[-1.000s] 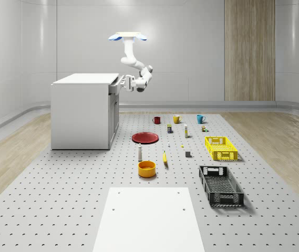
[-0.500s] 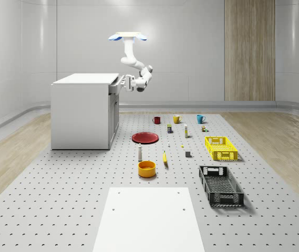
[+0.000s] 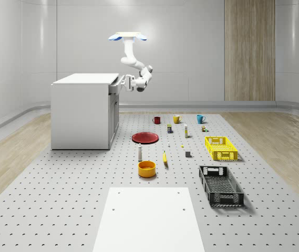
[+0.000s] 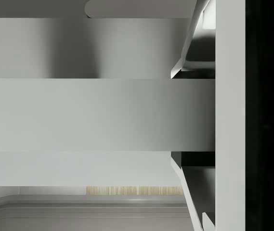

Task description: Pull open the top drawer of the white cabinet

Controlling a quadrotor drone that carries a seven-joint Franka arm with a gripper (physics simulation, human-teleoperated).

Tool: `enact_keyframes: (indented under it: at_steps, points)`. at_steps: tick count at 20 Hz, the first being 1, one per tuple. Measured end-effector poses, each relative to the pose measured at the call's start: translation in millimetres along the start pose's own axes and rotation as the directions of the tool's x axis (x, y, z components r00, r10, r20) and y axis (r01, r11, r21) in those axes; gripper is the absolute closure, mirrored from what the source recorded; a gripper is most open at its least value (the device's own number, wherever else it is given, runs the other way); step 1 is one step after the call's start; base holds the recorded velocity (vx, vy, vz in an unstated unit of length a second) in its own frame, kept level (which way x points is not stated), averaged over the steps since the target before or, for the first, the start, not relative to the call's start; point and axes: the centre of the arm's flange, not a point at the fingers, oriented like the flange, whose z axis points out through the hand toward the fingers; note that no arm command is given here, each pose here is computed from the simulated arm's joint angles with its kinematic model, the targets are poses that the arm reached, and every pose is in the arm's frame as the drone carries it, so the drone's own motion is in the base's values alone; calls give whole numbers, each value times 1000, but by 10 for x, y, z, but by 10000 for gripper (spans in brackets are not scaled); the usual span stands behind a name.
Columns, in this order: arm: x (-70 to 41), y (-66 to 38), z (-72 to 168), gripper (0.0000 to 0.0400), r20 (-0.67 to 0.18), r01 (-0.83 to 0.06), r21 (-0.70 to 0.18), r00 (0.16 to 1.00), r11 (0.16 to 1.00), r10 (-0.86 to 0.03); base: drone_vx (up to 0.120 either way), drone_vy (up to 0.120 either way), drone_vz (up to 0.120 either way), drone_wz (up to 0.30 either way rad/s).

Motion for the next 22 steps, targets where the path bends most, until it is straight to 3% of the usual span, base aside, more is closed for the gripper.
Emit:
enact_keyframes:
  at_steps: [6, 16, 17, 18, 19, 22]
  points:
    - [-17, -6, -36, 279, -3, -4, -2, 1000, 1000, 4, 0, 0, 0, 0]
    - [-2, 1, -374, 268, -4, 1, -4, 1000, 1000, -1, 0, 0, 0, 0]
    - [68, 32, -384, 198, -8, 50, -9, 999, 999, -50, 0, 0, 0, 0]
    - [109, 66, -430, 100, -35, 12, -37, 999, 999, -13, 0, 0, 0, 0]
    - [54, 50, -485, 132, -41, -11, -44, 999, 999, 9, 0, 0, 0, 0]
    - [28, 25, -507, 191, -28, -6, -29, 1000, 1000, 5, 0, 0, 0, 0]
